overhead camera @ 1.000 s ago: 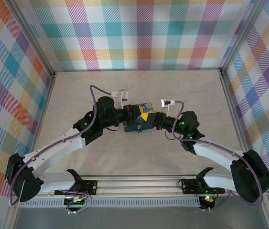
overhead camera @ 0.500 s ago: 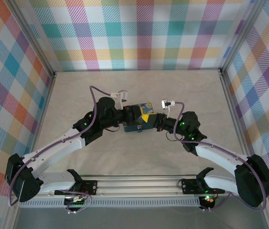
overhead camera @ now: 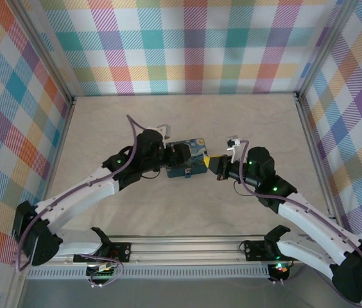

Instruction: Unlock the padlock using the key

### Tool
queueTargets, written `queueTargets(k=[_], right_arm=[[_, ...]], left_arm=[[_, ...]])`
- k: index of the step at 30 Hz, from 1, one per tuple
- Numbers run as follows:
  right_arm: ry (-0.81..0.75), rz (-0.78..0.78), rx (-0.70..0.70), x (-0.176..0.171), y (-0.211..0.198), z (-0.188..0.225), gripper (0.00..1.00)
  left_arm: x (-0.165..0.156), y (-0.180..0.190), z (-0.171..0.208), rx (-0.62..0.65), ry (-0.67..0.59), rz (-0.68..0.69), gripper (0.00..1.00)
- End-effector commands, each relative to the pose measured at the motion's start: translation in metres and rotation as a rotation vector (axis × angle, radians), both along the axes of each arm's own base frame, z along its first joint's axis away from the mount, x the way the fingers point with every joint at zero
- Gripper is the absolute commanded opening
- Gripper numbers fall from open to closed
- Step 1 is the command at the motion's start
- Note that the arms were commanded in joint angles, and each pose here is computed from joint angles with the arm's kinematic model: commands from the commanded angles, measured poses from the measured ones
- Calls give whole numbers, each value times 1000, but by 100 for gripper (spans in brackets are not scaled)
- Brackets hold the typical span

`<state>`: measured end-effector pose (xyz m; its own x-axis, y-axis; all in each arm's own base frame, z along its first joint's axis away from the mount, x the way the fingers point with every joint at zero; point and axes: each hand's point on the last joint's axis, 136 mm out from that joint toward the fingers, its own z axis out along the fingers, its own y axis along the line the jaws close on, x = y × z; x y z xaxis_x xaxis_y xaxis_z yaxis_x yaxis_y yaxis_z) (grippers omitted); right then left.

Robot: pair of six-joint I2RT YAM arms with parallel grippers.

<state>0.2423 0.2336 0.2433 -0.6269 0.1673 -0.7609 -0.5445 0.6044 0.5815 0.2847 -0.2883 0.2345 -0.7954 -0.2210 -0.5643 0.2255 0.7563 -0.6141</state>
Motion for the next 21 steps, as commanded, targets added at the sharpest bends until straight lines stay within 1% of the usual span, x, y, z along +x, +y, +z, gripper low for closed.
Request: queueTargets(k=[1, 4, 9, 15, 21], right_arm=[[57, -146, -226, 5, -39, -30, 0], [99, -231, -281, 6, -62, -41, 0], [154, -319, -296, 4, -89, -54, 0], [183, -351, -310, -4, -101, -63, 0], [200, -368, -347, -6, -108, -71, 0]], left_arm=[[9, -9, -12, 84, 12, -39, 67], [20, -29, -25, 114, 34, -85, 67], [40, -62, -50, 155, 67, -135, 67], [57, -90, -79, 199, 105, -183, 67], [60, -112, -97, 262, 117, -232, 67]])
